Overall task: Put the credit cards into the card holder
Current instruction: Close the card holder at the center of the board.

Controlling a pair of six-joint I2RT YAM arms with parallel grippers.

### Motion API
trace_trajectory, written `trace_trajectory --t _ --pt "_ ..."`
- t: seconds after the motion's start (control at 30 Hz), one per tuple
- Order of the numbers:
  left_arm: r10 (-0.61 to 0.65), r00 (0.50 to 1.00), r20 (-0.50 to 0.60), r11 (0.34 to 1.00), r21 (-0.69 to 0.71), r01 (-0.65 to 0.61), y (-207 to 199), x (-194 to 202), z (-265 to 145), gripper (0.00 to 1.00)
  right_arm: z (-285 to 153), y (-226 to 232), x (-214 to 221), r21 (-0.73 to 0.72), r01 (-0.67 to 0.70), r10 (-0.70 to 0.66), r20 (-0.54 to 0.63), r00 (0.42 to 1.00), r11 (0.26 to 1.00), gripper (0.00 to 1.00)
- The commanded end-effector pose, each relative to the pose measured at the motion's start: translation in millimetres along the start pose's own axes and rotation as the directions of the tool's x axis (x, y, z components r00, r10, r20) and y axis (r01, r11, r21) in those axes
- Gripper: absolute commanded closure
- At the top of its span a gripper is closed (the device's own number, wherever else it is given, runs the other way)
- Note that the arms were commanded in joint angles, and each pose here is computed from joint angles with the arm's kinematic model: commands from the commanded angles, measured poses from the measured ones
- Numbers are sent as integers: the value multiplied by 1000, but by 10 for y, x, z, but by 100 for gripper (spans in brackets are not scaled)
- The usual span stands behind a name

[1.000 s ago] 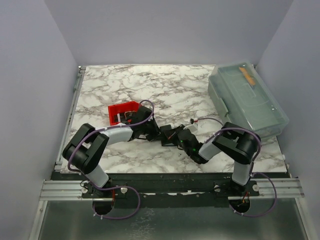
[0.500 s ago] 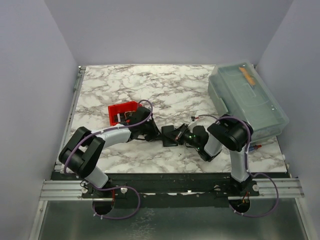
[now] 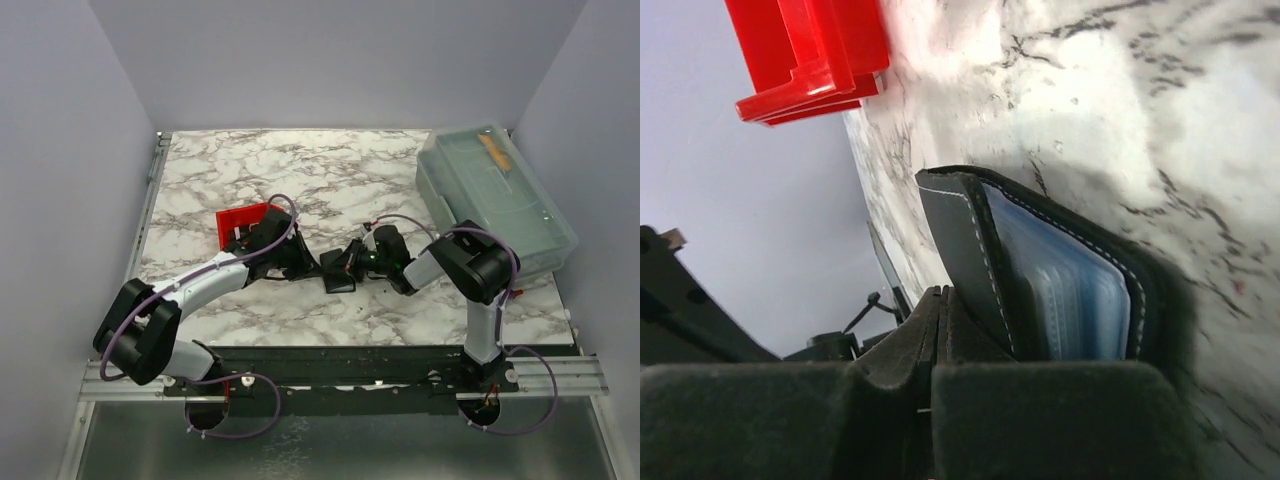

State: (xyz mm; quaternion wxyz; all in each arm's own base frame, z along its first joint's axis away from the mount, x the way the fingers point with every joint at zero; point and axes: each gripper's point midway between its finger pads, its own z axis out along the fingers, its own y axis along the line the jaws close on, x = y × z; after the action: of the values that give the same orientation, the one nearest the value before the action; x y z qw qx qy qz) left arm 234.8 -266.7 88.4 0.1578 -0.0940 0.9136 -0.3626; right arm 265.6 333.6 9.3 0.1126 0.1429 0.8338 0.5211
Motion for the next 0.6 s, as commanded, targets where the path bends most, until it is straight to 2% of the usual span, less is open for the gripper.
trace_trajectory --t 0.0,0.1,0.17,0.27,0.4,0.5,0.57 --pt "43 998 44 999 19 -43 -143 -84 -171 100 -637 -1841 607 675 -78 185 -87 979 734 100" --pt "78 994 71 996 29 -80 -195 -134 -234 95 -670 -1449 332 611 67 -15 -91 996 789 97" --pt "102 990 93 994 22 -104 -223 -197 -297 88 -719 -1069 138 569 174 -149 -91 985 804 85" --pt "118 985 128 992 24 -123 -260 -296 -411 78 -756 -484 -66 494 346 -317 -145 937 798 66" --pt "111 983 149 990 68 -122 -344 -420 -560 68 -777 309 -212 350 502 -469 -180 864 791 46" --pt "109 976 186 984 120 -132 -490 -566 -752 54 -954 885 -294 287 576 -559 -146 816 766 33" --pt "125 964 236 977 142 -161 -626 -693 -924 43 -1163 1216 -405 304 616 -623 -87 777 726 24"
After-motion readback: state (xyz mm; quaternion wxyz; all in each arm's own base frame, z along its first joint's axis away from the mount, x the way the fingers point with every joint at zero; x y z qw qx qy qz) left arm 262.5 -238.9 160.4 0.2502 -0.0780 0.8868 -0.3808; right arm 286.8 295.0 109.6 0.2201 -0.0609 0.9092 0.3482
